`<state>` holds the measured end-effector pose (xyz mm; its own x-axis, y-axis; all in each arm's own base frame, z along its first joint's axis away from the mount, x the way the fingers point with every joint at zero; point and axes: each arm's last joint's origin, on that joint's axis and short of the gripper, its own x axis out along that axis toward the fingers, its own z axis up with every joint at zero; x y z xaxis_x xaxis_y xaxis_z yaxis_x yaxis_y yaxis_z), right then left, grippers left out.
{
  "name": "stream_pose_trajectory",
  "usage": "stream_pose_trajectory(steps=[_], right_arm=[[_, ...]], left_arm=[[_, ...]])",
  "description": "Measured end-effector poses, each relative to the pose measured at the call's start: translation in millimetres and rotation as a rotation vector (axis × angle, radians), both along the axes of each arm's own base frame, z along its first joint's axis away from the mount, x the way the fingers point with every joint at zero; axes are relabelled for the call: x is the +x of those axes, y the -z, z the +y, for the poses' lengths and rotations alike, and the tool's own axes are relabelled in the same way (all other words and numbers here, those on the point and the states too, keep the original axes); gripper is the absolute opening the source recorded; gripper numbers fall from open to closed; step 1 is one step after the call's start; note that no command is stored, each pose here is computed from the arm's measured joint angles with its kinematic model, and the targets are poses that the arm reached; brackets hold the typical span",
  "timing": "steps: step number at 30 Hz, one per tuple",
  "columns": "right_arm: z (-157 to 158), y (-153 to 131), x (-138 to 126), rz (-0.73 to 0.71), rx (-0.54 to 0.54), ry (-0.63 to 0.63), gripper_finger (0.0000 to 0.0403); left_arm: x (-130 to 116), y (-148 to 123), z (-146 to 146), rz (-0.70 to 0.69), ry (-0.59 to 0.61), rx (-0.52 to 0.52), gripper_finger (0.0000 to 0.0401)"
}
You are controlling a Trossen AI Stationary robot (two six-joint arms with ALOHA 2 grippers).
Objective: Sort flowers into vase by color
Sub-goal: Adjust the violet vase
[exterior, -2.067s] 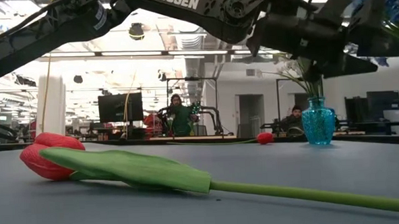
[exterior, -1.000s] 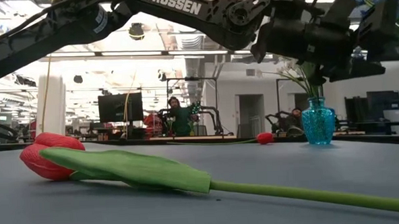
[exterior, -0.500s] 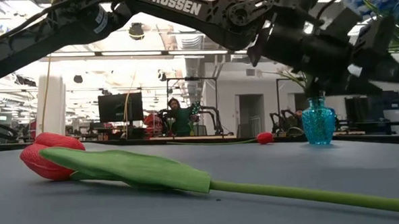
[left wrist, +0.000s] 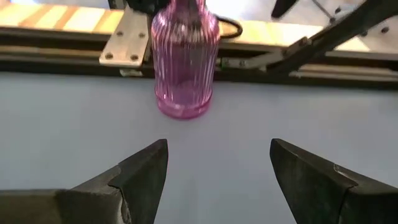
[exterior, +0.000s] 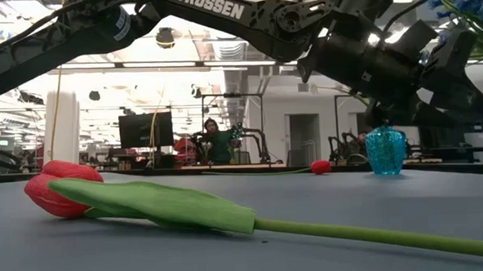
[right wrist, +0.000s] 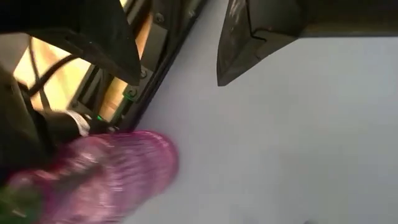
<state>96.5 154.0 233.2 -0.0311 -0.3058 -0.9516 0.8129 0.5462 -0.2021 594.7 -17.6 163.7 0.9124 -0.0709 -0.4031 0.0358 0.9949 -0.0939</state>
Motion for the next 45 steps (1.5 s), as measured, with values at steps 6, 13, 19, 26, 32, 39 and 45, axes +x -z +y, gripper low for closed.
stream_pose_trajectory(steps=[6, 13, 19, 26, 32, 39, 45], right_arm=[[0, 13, 8, 0.037, -0.150, 0.197, 0.0241], [-4, 17, 24, 0.183, -0.124, 0.164, 0.0233], [-9, 2, 34, 0.090, -0.091, 0.149, 0.0233], [-14, -2, 37, -0.009, -0.127, 0.285, 0.0233], [-24, 9, 37, 0.035, -0.160, 0.384, 0.0233], [-31, 7, 45, 0.146, -0.086, 0.359, 0.0233], [-40, 2, 49, 0.117, -0.076, 0.384, 0.0233]], left_arm=[[-5, 2, 0, 0.085, -0.004, -0.008, 0.0271], [-22, -12, 0, 0.260, 0.106, 0.015, 0.0271], [-28, -20, 7, 0.301, 0.151, 0.119, 0.0271], [-31, -24, 20, 0.320, 0.127, 0.105, 0.0271], [-32, -23, 29, 0.336, 0.109, 0.094, 0.0271], [-34, -20, 30, 0.366, 0.129, 0.123, 0.0271], [-34, -20, 30, 0.366, 0.136, 0.132, 0.0271]])
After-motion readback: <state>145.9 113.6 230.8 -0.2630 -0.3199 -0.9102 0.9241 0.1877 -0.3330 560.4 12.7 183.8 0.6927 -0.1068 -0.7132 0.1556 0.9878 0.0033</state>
